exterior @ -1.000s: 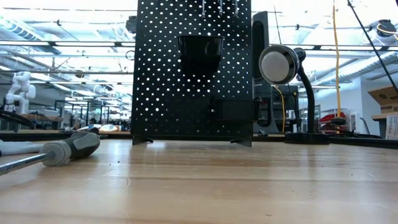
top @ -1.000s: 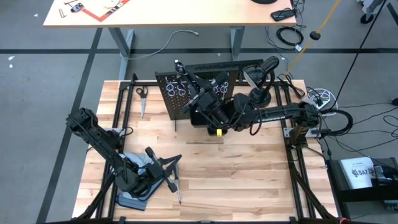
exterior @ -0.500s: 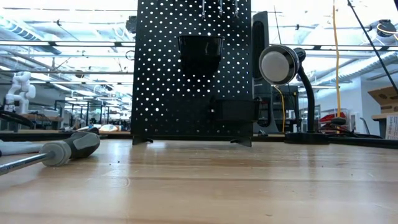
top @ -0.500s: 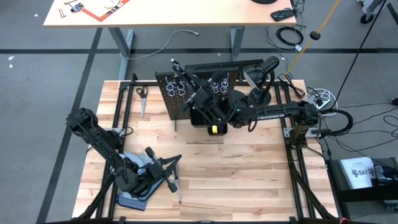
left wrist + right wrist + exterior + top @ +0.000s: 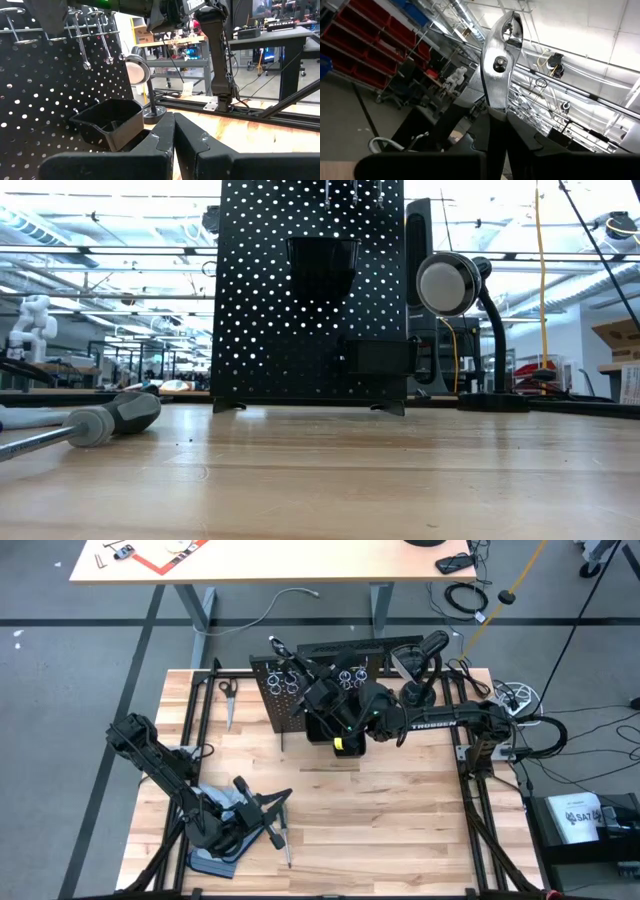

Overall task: Hang tools onto peg board
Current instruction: Hang the black pliers on the black pegboard

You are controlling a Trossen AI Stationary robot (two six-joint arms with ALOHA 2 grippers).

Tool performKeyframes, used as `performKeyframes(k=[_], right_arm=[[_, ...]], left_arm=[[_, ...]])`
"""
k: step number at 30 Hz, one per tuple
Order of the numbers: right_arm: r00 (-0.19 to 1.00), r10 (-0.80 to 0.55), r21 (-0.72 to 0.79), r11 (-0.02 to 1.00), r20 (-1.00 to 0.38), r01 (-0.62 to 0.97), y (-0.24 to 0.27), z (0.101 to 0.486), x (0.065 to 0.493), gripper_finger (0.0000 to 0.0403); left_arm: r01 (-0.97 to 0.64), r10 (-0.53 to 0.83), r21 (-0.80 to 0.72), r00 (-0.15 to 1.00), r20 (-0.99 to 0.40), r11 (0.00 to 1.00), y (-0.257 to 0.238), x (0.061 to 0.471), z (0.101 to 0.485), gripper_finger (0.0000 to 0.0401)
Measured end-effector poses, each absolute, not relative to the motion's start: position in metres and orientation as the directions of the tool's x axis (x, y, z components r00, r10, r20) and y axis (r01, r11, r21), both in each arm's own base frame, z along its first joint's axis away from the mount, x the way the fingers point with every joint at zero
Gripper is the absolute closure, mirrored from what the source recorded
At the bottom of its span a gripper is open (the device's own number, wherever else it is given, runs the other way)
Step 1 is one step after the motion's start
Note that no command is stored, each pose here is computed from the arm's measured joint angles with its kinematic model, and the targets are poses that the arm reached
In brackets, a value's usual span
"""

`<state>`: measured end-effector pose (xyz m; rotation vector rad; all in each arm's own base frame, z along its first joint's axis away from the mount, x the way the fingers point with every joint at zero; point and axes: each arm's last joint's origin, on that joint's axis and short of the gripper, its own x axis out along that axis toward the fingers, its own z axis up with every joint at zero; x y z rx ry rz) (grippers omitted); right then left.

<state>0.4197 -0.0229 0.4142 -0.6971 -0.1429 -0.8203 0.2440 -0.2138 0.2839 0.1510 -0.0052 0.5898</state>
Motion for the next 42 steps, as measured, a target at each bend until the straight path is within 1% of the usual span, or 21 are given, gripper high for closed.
performKeyframes(k=[5,9,13,17,22,29,39,42], right_arm=[[0.674,-0.646,-0.562,0.428,0.358,0.708,-0.019,0.413,0.420,0.0377],[0.680,-0.648,-0.585,0.419,0.343,0.695,-0.013,0.412,0.420,0.0377],[0.657,-0.677,-0.588,0.397,0.331,0.705,-0.011,0.412,0.419,0.0377],[0.643,-0.693,-0.580,0.391,0.325,0.714,-0.009,0.412,0.419,0.0377],[0.629,-0.710,-0.563,0.394,0.316,0.727,-0.008,0.411,0.418,0.0358],[0.631,-0.709,-0.558,0.400,0.315,0.727,-0.006,0.411,0.418,0.0362],[0.649,-0.695,-0.588,0.396,0.310,0.705,0.003,0.411,0.419,0.0319],[0.636,-0.710,-0.596,0.380,0.301,0.707,0.007,0.411,0.418,0.0305]], left_arm=[[-0.555,0.554,0.140,0.831,0.048,0.820,-0.214,0.244,0.284,0.0390],[-0.554,0.553,0.144,0.832,0.047,0.820,-0.214,0.244,0.284,0.0390],[-0.554,0.554,0.145,0.831,0.047,0.820,-0.214,0.244,0.284,0.0390],[-0.554,0.553,0.145,0.832,0.047,0.820,-0.214,0.244,0.284,0.0390],[-0.554,0.553,0.145,0.832,0.047,0.820,-0.214,0.244,0.284,0.0390],[-0.554,0.553,0.145,0.832,0.047,0.820,-0.214,0.244,0.284,0.0390],[-0.554,0.553,0.146,0.832,0.047,0.820,-0.214,0.244,0.284,0.0390],[-0.554,0.553,0.145,0.832,0.047,0.820,-0.214,0.244,0.284,0.0390]])
